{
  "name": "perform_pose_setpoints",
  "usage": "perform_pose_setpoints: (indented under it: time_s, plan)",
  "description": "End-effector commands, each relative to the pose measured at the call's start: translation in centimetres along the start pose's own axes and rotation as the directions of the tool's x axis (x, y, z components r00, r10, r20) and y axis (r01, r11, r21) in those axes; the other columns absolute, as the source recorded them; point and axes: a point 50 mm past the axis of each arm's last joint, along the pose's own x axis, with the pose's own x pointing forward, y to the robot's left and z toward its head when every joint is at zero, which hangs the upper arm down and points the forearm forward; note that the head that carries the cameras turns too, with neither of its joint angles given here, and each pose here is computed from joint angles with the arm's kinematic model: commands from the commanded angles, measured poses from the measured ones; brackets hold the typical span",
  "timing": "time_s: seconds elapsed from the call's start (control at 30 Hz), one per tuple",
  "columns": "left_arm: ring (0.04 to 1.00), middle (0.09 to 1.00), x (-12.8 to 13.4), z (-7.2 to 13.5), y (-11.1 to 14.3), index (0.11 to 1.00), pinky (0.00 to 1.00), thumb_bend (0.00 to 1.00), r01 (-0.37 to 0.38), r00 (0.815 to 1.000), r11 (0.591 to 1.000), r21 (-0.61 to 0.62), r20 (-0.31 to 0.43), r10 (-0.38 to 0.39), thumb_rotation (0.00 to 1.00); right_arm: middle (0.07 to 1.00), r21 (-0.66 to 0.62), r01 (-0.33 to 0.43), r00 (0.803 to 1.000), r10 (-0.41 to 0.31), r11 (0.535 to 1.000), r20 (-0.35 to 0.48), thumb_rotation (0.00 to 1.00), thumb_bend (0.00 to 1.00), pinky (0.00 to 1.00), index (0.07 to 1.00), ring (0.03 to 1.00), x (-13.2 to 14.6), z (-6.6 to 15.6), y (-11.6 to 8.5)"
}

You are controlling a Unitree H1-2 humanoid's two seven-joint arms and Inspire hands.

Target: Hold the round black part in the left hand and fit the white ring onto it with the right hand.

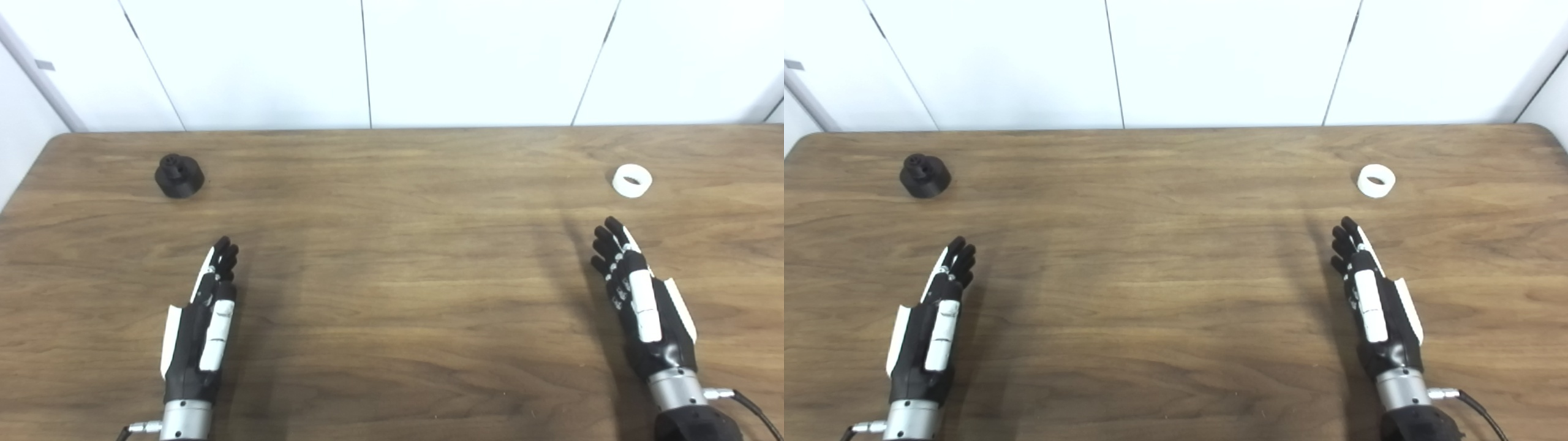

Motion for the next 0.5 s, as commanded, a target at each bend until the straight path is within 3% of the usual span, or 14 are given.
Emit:
perform_pose_setpoints:
  time_s: [0.0,0.47]
  plan:
    - [0.964,0.948,-0.42,0.03,-0.95,0.973,0.99,0.60,-0.021,1.000,0.999,-0.041,0.012,0.022,0.88,0.952,0.006,0.007,0.999,-0.007,1.000,0.046,0.98,0.55,0.95,0.954,0.961,-0.69,0.49,0.30]
    - [0.964,0.946,-0.46,-0.08,-1.05,0.972,0.99,0.60,-0.018,1.000,0.999,-0.032,0.007,0.018,0.88,0.947,0.002,0.010,0.999,-0.011,1.000,0.044,0.98,0.54,0.94,0.949,0.954,-0.72,0.28,0.03]
